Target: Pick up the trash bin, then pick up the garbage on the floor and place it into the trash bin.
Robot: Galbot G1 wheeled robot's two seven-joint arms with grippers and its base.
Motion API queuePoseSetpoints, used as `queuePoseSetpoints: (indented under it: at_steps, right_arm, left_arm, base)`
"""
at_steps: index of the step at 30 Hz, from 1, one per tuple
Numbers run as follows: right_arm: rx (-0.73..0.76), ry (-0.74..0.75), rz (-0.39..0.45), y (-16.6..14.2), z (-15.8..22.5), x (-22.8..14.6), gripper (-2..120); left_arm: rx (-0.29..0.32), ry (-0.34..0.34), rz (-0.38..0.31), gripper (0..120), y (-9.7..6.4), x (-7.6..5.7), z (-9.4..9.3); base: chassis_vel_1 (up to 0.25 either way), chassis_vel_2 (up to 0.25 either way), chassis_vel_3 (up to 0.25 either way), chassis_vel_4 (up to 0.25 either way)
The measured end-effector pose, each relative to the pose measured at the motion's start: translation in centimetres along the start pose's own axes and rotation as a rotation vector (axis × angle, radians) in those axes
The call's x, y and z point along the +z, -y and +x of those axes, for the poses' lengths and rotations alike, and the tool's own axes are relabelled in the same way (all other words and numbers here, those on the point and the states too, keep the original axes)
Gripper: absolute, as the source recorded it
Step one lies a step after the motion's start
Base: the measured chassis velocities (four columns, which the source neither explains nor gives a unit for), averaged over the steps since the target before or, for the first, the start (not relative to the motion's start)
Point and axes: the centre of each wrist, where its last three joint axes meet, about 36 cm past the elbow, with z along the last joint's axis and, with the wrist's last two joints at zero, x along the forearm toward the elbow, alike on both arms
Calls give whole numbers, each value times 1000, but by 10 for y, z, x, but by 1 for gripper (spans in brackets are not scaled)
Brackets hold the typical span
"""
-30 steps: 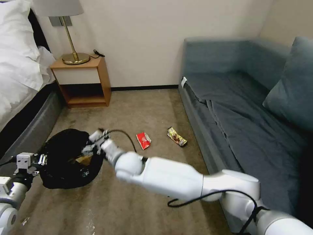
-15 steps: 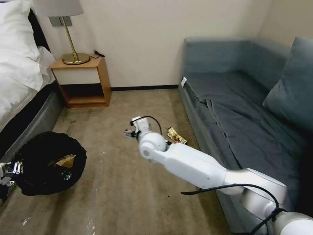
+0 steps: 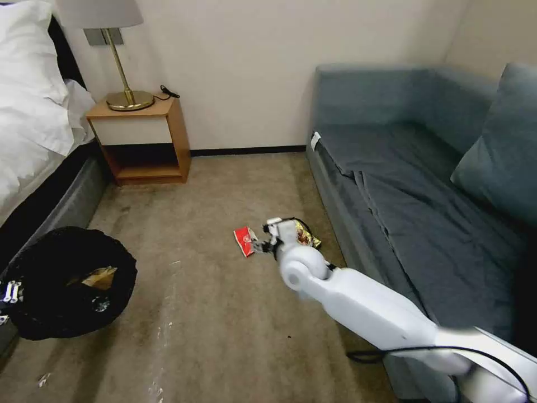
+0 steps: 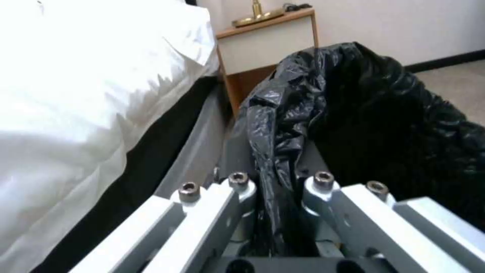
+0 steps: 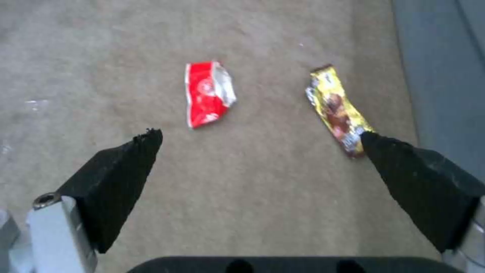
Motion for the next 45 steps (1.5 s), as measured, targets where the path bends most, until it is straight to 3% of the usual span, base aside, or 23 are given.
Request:
queuePoseSetpoints:
  at_steps: [4,15,29,45]
  right_arm:
    - [13,18,-24,17,8,9,100]
    - [7,58,-57,28,15,15,100]
    - [3,74,-68,23,2,6,100]
    - [2,105,-77,8,-16,-10,100]
  left_arm:
    - [26,11,-1,7,-1,-1,-2]
    - [53,39,-10,7,-1,-7,-17]
    - [95,48,27,7,23,1,-40]
    - [93,53,32,7,17,6,-46]
  base:
    - [0,0,0,0]
    - [0,0,0,0]
    - [0,0,0,0]
    - [-14,12,13,-11]
